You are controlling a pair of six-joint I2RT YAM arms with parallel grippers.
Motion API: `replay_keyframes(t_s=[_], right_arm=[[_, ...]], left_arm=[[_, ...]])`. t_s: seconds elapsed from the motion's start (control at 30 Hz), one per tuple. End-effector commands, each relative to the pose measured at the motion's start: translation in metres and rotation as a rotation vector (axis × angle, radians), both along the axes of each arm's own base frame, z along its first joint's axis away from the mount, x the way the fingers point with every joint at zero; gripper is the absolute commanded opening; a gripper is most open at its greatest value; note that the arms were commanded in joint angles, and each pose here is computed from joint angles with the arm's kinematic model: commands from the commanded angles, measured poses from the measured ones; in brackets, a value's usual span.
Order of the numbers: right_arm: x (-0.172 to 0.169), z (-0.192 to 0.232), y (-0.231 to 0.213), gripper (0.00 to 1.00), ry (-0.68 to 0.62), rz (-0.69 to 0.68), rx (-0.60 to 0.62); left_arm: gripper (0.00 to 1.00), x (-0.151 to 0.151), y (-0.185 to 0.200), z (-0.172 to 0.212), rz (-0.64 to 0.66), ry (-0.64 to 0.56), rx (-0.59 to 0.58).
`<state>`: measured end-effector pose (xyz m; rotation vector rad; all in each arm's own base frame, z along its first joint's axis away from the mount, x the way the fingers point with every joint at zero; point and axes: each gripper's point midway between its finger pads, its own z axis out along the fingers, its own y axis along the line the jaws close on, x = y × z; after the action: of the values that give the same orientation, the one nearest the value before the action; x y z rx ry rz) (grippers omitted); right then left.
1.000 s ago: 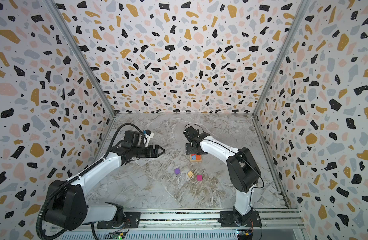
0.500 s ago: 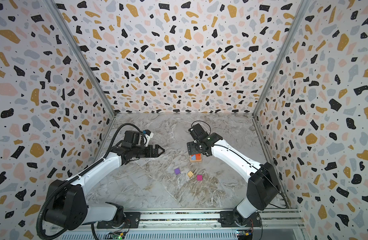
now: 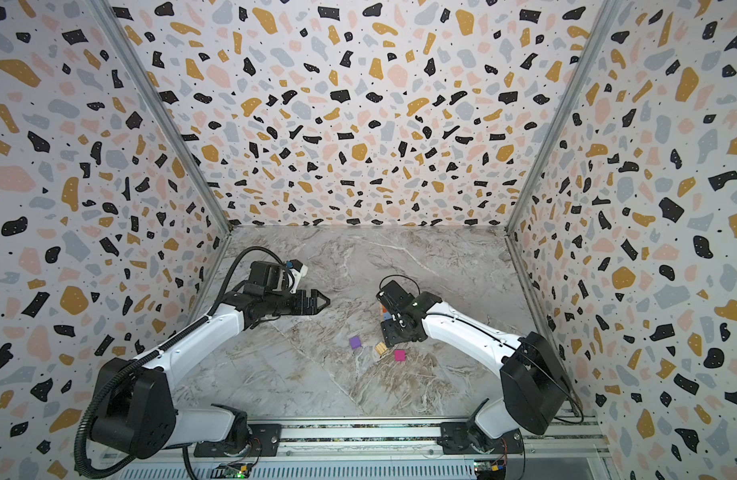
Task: Build the wood block tower
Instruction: 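Move the open right gripper toward the magenta cube nearer the robot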
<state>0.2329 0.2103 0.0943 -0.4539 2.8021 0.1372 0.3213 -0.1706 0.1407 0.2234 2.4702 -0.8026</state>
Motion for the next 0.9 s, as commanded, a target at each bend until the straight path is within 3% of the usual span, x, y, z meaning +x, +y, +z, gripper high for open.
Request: replay_keyframes(t_s=[0.0,0.37,0.87], right_arm=[[-0.007,-0.002,-0.004,0.71,-0.005,-0.08,0.025],[-0.022,-0.036,0.003,0.63,0.026,-0.132,0.063],[-0.027,-0.058,0.0,0.53,0.033,-0.17,0.006]], left_arm=[[1.0,0.005,-0.001,0.005,-0.005,-0.018,-0.009],[1.0,0.004,0.0,0.004,-0.002,-0.018,-0.008],[1.0,0.004,0.0,0.003,-0.002,-0.013,-0.008]])
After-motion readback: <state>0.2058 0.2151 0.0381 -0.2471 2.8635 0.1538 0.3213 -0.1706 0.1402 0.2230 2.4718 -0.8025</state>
